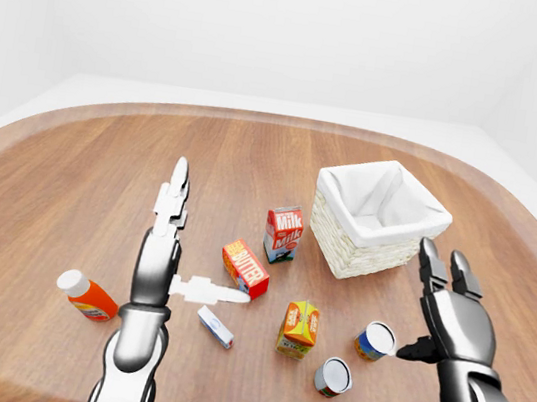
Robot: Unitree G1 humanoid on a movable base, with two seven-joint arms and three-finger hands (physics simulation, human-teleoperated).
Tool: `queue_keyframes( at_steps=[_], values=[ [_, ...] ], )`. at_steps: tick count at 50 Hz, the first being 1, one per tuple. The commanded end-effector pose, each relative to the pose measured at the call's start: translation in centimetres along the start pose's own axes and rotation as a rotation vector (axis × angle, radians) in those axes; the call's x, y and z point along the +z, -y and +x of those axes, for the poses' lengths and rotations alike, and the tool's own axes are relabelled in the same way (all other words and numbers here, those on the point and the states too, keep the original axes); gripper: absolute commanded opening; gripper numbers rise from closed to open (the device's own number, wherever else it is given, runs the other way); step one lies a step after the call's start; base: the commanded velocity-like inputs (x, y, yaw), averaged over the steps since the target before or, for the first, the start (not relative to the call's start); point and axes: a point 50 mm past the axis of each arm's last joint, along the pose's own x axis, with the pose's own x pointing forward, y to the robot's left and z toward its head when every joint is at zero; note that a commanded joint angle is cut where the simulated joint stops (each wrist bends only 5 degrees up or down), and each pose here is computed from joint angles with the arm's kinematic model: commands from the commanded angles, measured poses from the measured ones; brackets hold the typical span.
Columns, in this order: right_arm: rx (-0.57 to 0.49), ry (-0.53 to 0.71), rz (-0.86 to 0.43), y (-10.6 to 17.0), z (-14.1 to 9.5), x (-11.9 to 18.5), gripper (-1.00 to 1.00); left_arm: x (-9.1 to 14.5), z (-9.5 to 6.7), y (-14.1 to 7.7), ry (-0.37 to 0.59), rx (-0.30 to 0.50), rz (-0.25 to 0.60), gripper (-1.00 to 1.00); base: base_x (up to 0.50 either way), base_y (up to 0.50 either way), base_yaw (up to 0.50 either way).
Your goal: Pick up the alphabet soup and the tomato sauce, and put them in the basket.
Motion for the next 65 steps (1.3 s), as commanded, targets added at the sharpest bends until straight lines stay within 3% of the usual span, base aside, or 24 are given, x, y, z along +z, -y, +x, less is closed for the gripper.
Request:
queue_keyframes(
  at_steps=[1,39,65],
  values=[
    [-0.010,0.008,-0.045,-0.4,0.4,0.1,1.00,0.0,0.0,0.0,-0.001,-0.002,0.002,1.00,0.00,0.00,0.00],
    [0.012,0.024,-0.134,-2.8,1.0,-0.3,1.00,-0.1,0.1,0.1,-0.003,-0.003,0.006,1.00,0.00,0.00,0.00],
    [0.033,0.070,-0.173,-4.8,2.7,-0.1,1.00,-0.2,0.0,0.1,-0.007,-0.006,0.006,1.00,0.00,0.00,0.00]
  ],
)
